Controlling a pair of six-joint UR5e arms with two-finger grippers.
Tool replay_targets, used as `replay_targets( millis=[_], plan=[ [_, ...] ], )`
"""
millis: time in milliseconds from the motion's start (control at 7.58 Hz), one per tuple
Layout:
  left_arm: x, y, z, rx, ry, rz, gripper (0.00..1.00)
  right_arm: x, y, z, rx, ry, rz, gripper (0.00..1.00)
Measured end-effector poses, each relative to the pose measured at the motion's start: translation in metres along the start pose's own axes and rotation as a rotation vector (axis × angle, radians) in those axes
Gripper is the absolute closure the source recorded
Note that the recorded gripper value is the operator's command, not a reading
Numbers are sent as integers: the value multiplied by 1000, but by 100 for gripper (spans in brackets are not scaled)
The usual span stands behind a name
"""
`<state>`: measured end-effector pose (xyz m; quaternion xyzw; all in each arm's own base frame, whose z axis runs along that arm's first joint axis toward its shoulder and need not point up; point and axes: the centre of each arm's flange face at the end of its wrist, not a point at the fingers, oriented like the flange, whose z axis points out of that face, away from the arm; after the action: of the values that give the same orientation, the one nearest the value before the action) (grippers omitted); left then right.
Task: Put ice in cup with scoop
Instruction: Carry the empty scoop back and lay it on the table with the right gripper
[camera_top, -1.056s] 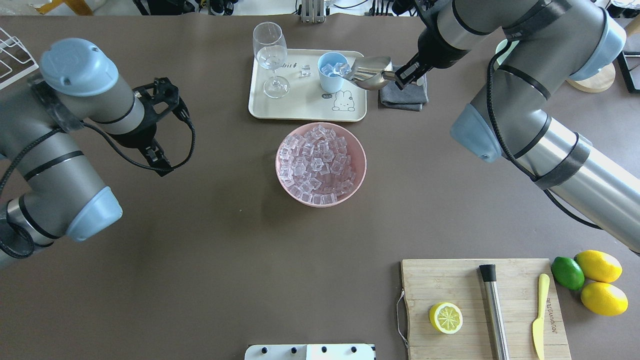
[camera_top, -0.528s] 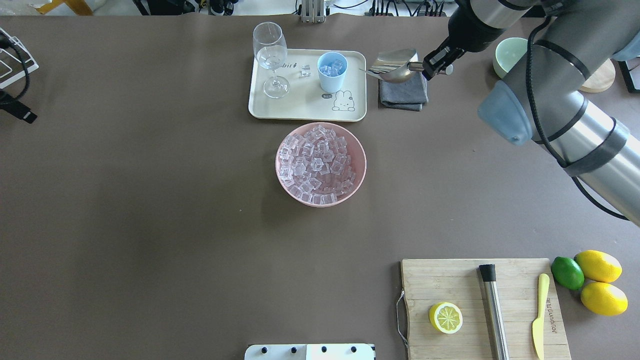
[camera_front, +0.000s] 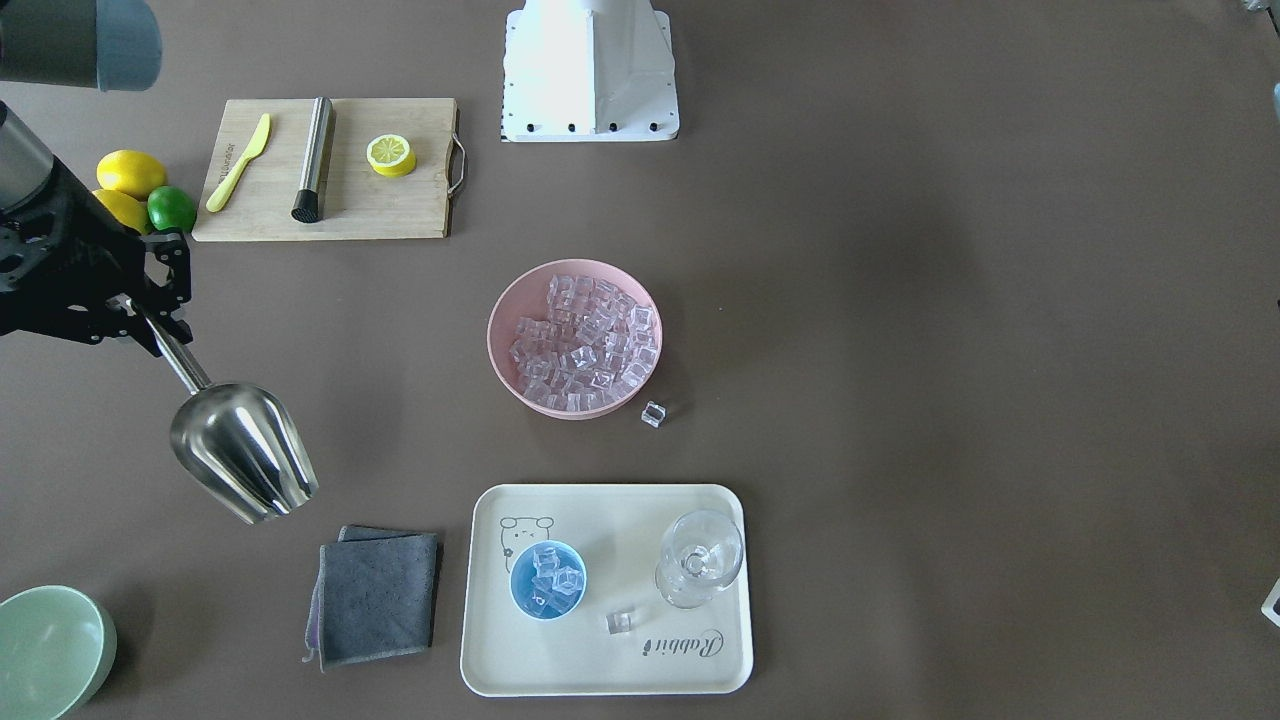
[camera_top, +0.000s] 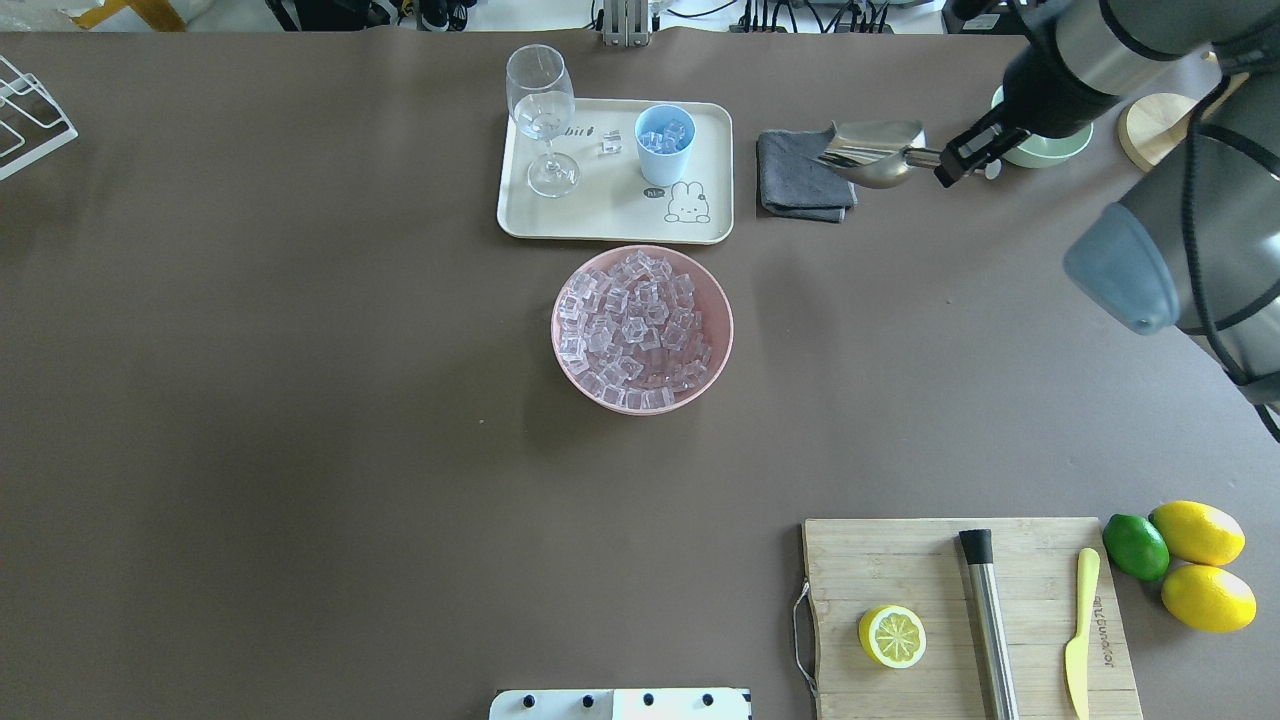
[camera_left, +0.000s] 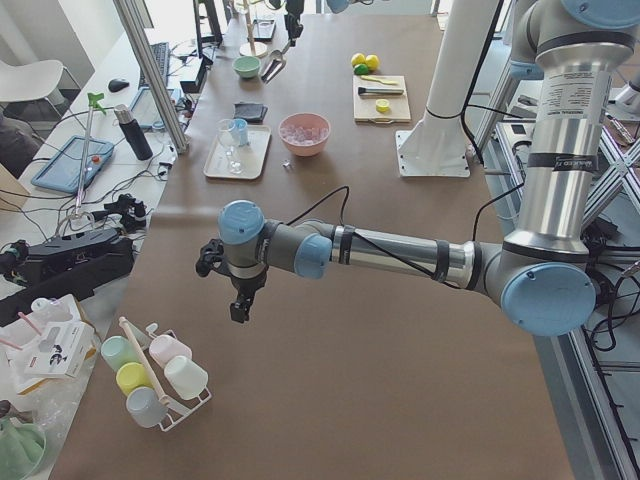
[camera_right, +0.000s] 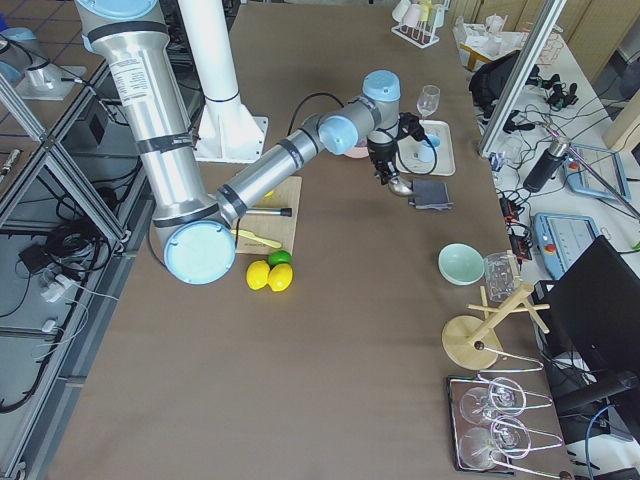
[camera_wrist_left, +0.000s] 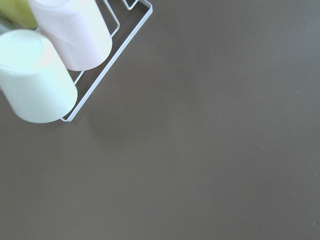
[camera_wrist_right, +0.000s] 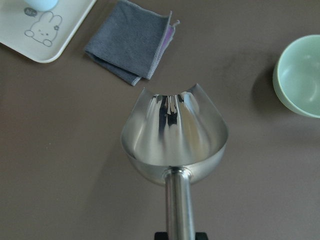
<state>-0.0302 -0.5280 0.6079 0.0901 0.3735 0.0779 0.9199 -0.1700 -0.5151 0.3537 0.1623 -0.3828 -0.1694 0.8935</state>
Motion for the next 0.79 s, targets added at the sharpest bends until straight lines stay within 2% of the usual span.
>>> replay_targets(
  millis=[132,264,528,792],
  plan=[
    [-14,10,8,-17,-1,-2,1,41,35,-7,-13,34,42,64],
    [-24,16,16,-33,0,4,1,77,69,-13,-18,63,91,1],
    [-32,18,22,-45,-4,-1,1,108,104,-14,9,88,262,0],
    [-33,19,15,-35,-2,-3,1,115,106,-14,62,96,369,0]
  ],
)
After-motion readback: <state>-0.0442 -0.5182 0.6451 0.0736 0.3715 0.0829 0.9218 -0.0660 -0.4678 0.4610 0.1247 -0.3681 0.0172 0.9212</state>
